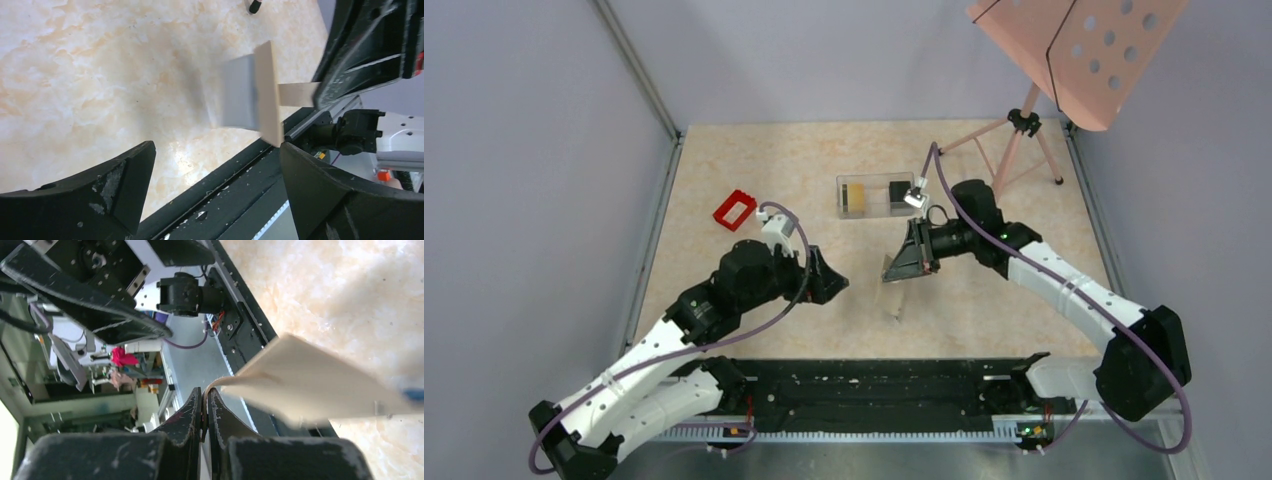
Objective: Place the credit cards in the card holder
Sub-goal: Open the card holder.
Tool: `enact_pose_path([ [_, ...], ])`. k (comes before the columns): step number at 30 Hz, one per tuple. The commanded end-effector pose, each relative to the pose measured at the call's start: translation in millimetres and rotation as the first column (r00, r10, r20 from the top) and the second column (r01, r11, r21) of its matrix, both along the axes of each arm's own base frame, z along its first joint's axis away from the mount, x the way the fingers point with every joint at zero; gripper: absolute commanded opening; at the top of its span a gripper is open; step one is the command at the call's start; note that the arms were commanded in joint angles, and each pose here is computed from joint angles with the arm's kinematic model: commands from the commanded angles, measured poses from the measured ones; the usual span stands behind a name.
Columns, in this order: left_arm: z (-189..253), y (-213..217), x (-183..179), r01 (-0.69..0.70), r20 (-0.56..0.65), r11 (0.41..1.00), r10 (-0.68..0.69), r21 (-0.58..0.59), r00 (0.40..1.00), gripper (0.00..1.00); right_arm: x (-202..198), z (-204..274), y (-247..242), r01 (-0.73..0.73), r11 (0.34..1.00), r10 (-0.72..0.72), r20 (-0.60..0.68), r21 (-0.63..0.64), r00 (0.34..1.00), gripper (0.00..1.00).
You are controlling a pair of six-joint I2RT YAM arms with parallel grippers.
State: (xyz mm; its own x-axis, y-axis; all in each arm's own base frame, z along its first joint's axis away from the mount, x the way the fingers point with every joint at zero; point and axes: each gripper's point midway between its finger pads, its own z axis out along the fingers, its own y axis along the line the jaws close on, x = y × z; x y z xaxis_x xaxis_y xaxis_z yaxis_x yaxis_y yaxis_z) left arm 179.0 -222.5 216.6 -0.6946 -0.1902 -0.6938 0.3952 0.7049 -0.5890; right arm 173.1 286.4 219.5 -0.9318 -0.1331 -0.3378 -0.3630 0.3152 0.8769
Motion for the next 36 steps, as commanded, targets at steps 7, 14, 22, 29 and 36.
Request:
enact_pose_path([
  [7, 9, -10, -7, 0.208, 0.146, 0.971, -0.224, 0.118, 0.964, 0.99, -43, 57, -6, -0.322, 0.934, 0.297, 0.159, 0.158, 0.941, 0.0],
  [14, 28, -48, -34, 0.52, 0.306, 0.852, -0.513, 0.064, 0.802, 0.98, -63, 74, -12, -0.416, 0.88, 0.383, 0.176, 0.227, 0.907, 0.0],
  [22, 34, -83, -37, 0.614, 0.322, 0.789, -0.579, -0.009, 0.749, 0.98, -69, 78, -7, -0.449, 0.861, 0.416, 0.174, 0.241, 0.892, 0.0],
  [29, 40, -104, -37, 0.623, 0.429, 0.782, -0.556, -0.02, 0.711, 0.99, -73, 81, -6, -0.474, 0.842, 0.446, 0.163, 0.259, 0.88, 0.0],
  [36, 37, -114, -54, 0.67, 0.564, 0.74, -0.58, 0.063, 0.588, 0.99, -71, 83, -4, -0.486, 0.833, 0.46, 0.158, 0.266, 0.874, 0.0],
])
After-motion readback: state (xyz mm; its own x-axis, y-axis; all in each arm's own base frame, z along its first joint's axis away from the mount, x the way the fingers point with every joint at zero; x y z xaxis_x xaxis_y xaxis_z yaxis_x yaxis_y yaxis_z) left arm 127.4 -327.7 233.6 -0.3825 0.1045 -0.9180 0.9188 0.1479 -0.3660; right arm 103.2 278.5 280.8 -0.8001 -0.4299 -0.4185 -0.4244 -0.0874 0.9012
